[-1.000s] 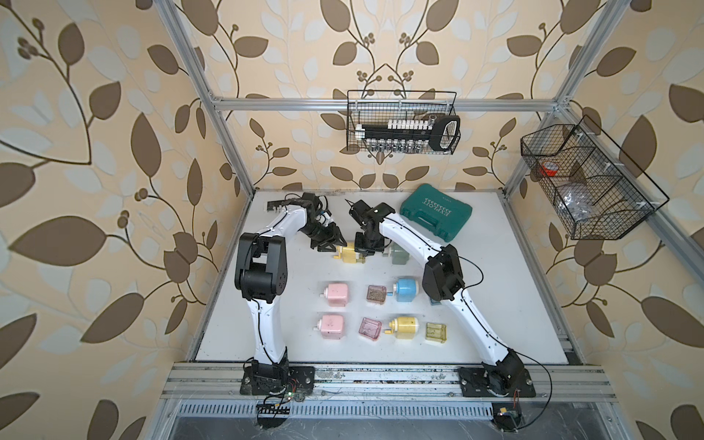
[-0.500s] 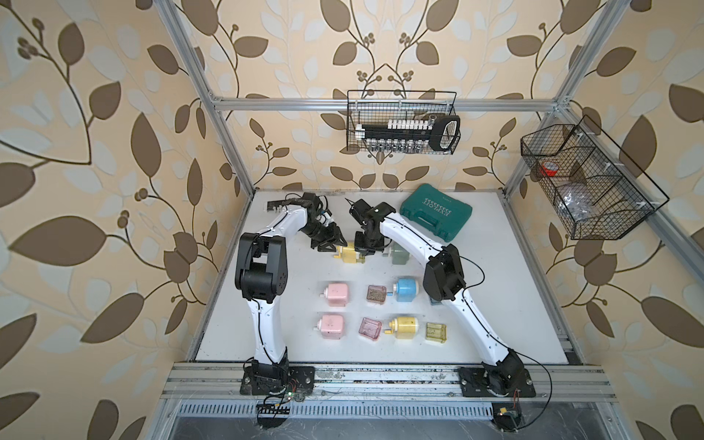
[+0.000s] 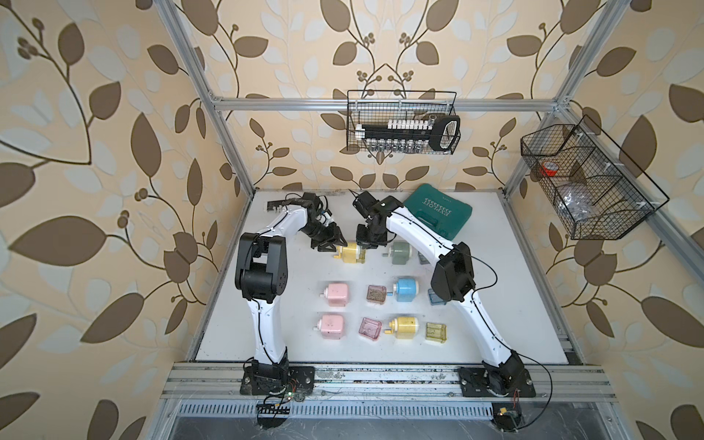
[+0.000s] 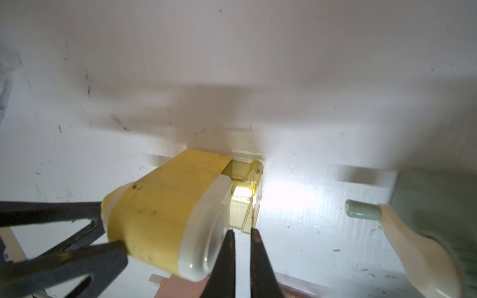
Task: Put the tray back into the pencil sharpener
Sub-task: Close the container of the pencil sharpener.
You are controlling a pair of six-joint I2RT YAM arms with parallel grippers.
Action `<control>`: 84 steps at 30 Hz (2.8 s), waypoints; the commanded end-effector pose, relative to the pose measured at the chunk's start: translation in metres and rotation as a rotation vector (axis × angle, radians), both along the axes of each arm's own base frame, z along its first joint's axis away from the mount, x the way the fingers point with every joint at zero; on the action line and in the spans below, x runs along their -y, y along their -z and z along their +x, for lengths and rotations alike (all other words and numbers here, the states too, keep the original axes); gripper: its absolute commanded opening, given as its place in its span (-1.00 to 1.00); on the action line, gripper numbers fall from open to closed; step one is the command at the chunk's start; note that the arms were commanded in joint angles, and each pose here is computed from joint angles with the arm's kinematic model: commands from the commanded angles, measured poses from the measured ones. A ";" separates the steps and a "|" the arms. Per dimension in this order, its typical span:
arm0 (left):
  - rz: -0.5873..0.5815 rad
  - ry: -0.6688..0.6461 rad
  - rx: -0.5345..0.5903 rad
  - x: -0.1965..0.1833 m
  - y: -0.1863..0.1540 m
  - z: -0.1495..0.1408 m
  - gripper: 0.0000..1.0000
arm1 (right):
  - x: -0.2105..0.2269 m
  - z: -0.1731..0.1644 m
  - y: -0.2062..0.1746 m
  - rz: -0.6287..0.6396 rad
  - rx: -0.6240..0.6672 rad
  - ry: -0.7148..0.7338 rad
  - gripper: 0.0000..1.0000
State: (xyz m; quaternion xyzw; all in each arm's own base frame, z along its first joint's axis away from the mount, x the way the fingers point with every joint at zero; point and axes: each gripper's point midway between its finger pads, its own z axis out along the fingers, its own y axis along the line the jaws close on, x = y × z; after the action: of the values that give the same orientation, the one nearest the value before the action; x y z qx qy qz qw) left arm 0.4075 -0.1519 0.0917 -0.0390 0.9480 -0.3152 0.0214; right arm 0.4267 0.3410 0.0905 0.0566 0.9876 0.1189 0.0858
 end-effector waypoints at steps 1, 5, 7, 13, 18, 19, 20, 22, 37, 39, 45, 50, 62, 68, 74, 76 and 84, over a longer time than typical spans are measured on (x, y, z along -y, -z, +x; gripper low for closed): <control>0.072 0.040 -0.058 0.001 0.029 -0.010 -0.01 | 0.015 0.006 -0.012 -0.011 0.028 0.021 -0.84; 0.072 0.039 -0.059 0.001 0.029 -0.011 -0.01 | 0.018 0.003 0.007 -0.023 -0.017 0.023 -0.89; 0.072 0.039 -0.060 0.001 0.030 -0.011 -0.01 | 0.016 0.002 0.016 -0.019 -0.036 0.023 -0.92; 0.074 0.040 -0.062 0.000 0.030 -0.011 -0.01 | 0.009 0.000 0.038 -0.013 -0.075 0.020 -0.97; 0.073 0.039 -0.065 0.001 0.031 -0.011 -0.01 | 0.004 -0.004 0.053 -0.009 -0.106 0.016 -1.00; 0.073 0.038 -0.065 0.001 0.031 -0.011 -0.01 | 0.003 -0.005 0.057 -0.007 -0.113 0.017 -1.00; 0.073 0.039 -0.066 0.001 0.032 -0.011 -0.01 | 0.003 -0.006 0.059 -0.006 -0.121 0.018 -1.00; 0.073 0.037 -0.067 0.000 0.032 -0.011 -0.01 | 0.002 -0.007 0.063 -0.006 -0.127 0.019 -1.00; 0.075 0.038 -0.072 0.000 0.033 -0.012 -0.01 | -0.019 -0.007 0.056 0.106 -0.128 0.004 -1.00; 0.076 0.038 -0.073 0.000 0.034 -0.012 -0.01 | -0.020 -0.008 0.056 0.110 -0.130 0.003 -1.00; 0.076 0.037 -0.077 0.000 0.035 -0.012 -0.01 | -0.027 -0.006 0.052 0.153 -0.124 -0.004 -1.00; 0.076 0.038 -0.078 0.000 0.035 -0.012 -0.01 | -0.036 -0.003 0.045 0.206 -0.109 -0.009 -1.00; 0.078 0.037 -0.082 0.000 0.037 -0.013 0.00 | -0.047 0.003 0.025 0.297 -0.050 0.001 -1.00; 0.082 0.035 -0.062 -0.001 0.031 -0.011 0.08 | -0.018 0.005 0.001 0.153 0.026 0.001 -1.00; 0.082 0.027 -0.034 -0.001 0.022 -0.008 0.24 | -0.001 -0.004 -0.012 0.085 0.041 -0.016 -0.95; 0.079 0.024 -0.020 -0.001 0.019 -0.007 0.27 | 0.001 -0.008 -0.013 0.082 0.038 -0.019 -0.94; 0.066 0.010 0.031 -0.001 0.005 -0.002 0.43 | 0.008 -0.020 -0.025 0.048 0.044 -0.041 -0.81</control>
State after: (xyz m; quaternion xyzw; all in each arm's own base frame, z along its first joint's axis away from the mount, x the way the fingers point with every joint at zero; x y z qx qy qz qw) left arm 0.4095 -0.1581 0.0873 -0.0321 0.9481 -0.3154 0.0249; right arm 0.4189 0.3428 0.1051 0.0474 0.9795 0.1674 0.1011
